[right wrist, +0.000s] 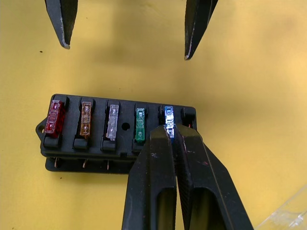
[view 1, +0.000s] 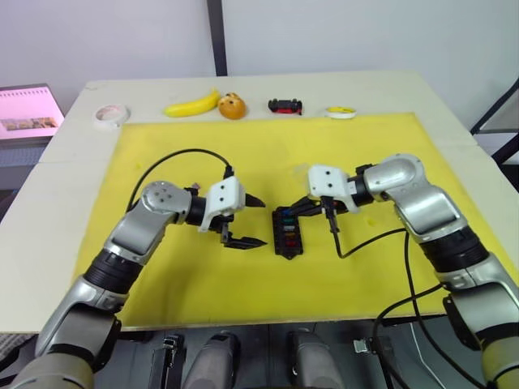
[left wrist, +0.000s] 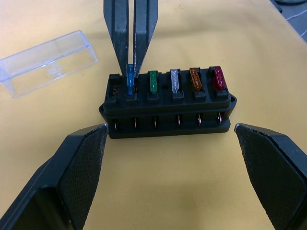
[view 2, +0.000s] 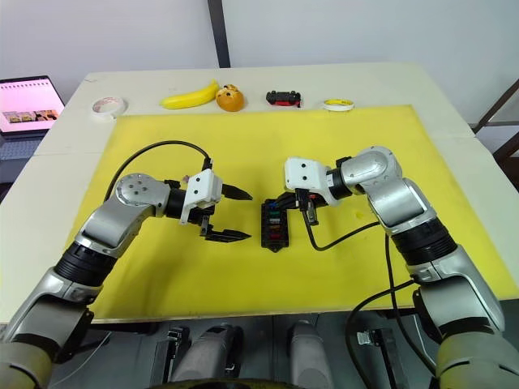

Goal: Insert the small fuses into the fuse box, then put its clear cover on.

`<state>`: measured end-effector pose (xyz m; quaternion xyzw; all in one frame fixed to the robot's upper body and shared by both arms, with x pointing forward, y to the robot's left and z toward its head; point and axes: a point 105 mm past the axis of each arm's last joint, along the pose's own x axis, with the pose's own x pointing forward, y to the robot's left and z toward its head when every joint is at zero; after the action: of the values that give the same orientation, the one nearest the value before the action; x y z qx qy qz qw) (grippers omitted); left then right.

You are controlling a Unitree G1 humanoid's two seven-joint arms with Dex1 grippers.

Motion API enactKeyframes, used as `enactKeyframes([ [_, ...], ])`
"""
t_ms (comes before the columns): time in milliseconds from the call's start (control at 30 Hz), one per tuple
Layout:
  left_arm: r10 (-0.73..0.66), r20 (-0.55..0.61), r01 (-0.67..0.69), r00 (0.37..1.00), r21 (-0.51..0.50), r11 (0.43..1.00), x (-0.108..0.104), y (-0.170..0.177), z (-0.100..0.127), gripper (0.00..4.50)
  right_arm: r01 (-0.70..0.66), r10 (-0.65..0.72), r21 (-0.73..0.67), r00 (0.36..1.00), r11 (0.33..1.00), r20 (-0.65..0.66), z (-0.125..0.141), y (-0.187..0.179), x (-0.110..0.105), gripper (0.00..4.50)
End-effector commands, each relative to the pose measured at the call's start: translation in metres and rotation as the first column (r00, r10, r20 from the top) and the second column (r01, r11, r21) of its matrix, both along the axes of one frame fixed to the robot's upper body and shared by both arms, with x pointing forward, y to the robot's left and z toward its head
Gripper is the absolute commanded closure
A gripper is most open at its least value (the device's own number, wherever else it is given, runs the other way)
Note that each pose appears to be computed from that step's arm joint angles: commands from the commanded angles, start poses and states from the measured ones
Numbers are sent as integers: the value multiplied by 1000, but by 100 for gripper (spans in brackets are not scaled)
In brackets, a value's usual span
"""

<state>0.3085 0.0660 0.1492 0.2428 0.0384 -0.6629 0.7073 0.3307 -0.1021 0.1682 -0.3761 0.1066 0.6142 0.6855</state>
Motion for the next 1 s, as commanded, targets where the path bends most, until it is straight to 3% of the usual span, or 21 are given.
enactKeyframes([
  [33, 2, 53, 0, 999, -25, 1000, 2, 0, 15, 4, -27, 27, 1, 999, 1000, 35, 10, 5, 0, 450],
  [1000, 4, 50, -2, 999, -31, 1000, 3, -2, 15, 4, 46, -45, 9, 996, 999, -78, -1, 7, -5, 450],
])
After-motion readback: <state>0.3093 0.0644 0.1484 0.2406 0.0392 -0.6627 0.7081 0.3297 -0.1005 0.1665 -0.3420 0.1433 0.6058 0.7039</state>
